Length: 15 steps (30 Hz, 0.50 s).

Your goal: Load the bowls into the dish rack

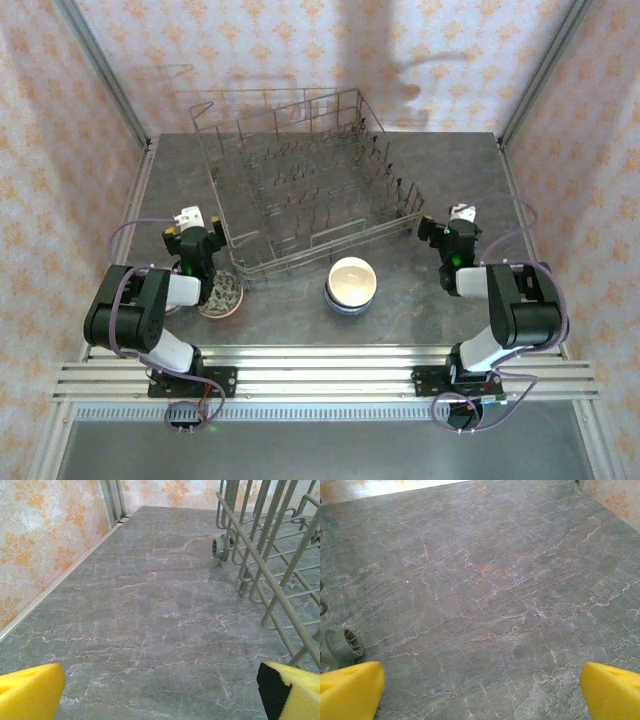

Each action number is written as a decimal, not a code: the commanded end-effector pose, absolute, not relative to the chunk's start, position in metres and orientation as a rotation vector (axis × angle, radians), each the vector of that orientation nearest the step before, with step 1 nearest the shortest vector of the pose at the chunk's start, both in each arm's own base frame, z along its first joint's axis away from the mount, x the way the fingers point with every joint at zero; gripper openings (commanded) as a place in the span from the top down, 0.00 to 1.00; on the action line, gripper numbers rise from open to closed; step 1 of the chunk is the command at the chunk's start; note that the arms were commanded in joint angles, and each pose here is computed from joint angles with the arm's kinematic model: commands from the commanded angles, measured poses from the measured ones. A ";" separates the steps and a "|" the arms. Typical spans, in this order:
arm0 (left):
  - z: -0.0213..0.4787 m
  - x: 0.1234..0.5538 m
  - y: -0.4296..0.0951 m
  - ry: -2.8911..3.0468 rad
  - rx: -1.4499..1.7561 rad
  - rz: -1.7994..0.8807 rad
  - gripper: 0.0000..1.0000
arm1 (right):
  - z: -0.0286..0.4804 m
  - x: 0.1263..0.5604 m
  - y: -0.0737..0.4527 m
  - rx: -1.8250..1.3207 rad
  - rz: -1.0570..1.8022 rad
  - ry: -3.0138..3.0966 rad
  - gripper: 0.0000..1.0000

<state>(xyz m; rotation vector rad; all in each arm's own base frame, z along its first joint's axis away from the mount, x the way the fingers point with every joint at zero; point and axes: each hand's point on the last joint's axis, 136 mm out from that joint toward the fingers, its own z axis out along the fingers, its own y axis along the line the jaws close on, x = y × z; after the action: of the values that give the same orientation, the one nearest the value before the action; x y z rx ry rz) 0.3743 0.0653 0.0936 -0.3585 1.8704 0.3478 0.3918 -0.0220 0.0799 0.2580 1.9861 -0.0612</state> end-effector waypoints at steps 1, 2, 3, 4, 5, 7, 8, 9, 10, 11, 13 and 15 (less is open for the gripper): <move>0.102 0.383 0.058 1.850 -0.331 0.319 0.01 | 0.088 0.395 -0.023 0.254 -0.064 1.963 0.00; 0.103 0.383 0.058 1.849 -0.332 0.319 0.01 | 0.089 0.395 -0.023 0.255 -0.063 1.961 0.00; 0.103 0.383 0.058 1.849 -0.332 0.319 0.01 | 0.088 0.395 -0.023 0.254 -0.062 1.962 0.00; 0.103 0.383 0.058 1.849 -0.332 0.319 0.01 | 0.088 0.395 -0.023 0.254 -0.062 1.962 0.00; 0.103 0.383 0.058 1.849 -0.331 0.318 0.01 | 0.088 0.395 -0.023 0.254 -0.062 1.963 0.00; 0.103 0.383 0.059 1.849 -0.333 0.320 0.01 | 0.088 0.395 -0.022 0.255 -0.061 1.962 0.00; 0.103 0.383 0.058 1.849 -0.333 0.319 0.01 | 0.088 0.395 -0.023 0.256 -0.061 1.962 0.00; 0.103 0.383 0.058 1.849 -0.331 0.318 0.01 | 0.088 0.395 -0.023 0.255 -0.061 1.964 0.00; 0.102 0.383 0.058 1.851 -0.331 0.319 0.01 | 0.087 0.395 -0.023 0.256 -0.062 1.967 0.00; 0.102 0.383 0.058 1.852 -0.331 0.318 0.01 | 0.087 0.396 -0.023 0.258 -0.061 1.968 0.00; 0.102 0.383 0.059 1.851 -0.333 0.321 0.01 | 0.087 0.396 -0.023 0.257 -0.059 1.966 0.00; 0.102 0.383 0.059 1.853 -0.332 0.321 0.01 | 0.087 0.396 -0.023 0.258 -0.059 1.966 0.00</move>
<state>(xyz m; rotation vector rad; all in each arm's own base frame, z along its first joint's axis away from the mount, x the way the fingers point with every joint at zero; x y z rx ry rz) 0.3743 0.0653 0.0936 -0.3585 1.8704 0.3478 0.3918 -0.0220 0.0799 0.2580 1.9861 -0.0612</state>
